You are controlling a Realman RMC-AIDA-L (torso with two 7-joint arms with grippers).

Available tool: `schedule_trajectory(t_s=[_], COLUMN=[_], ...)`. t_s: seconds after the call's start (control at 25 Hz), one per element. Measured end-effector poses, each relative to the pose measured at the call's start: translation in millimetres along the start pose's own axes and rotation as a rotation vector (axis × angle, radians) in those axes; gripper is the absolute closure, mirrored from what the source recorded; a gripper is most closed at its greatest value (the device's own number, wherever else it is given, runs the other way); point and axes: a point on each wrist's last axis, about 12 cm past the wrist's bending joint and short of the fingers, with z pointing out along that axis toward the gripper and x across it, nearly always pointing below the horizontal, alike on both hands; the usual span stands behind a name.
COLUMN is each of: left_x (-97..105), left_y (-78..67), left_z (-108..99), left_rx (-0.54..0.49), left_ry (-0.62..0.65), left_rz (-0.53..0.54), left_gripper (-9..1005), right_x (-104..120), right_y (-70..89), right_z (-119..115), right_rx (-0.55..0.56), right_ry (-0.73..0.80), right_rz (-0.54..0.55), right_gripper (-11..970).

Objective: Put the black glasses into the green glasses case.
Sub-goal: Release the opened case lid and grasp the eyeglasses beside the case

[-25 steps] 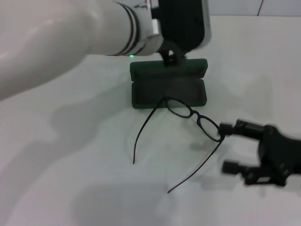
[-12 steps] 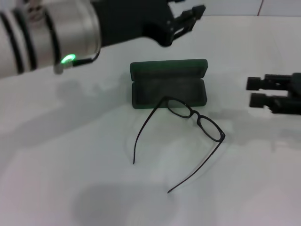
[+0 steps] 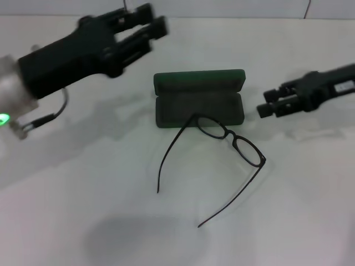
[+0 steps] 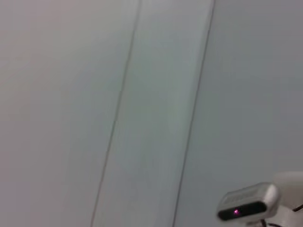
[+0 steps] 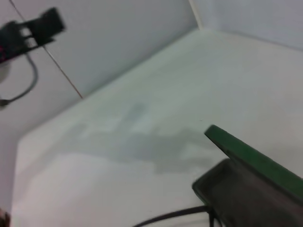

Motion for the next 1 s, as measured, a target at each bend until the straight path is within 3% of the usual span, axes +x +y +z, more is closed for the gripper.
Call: schedule_trajectory(t_s=[0.24, 0.6, 1.0], left_x=[22, 46, 61], left_y=[5.1, 2.9, 0.6], left_z=[-33, -44, -47], left_rx=[-0.018, -0.026, -0.048], left_ry=[-0.078, -0.092, -0.084], left_rz=[-0.012, -0.034, -0.035], left_gripper=[615, 667, 680], right_x=[-33, -69, -74], right_y=[2.5, 23.4, 41.1], right_z=[21, 60, 90], right_rx=[0.053, 0.104, 0.177], right_ry=[0.154, 0.348, 0.505], right_rz=[0.002, -0.017, -0.021], right_gripper=[381, 394, 415])
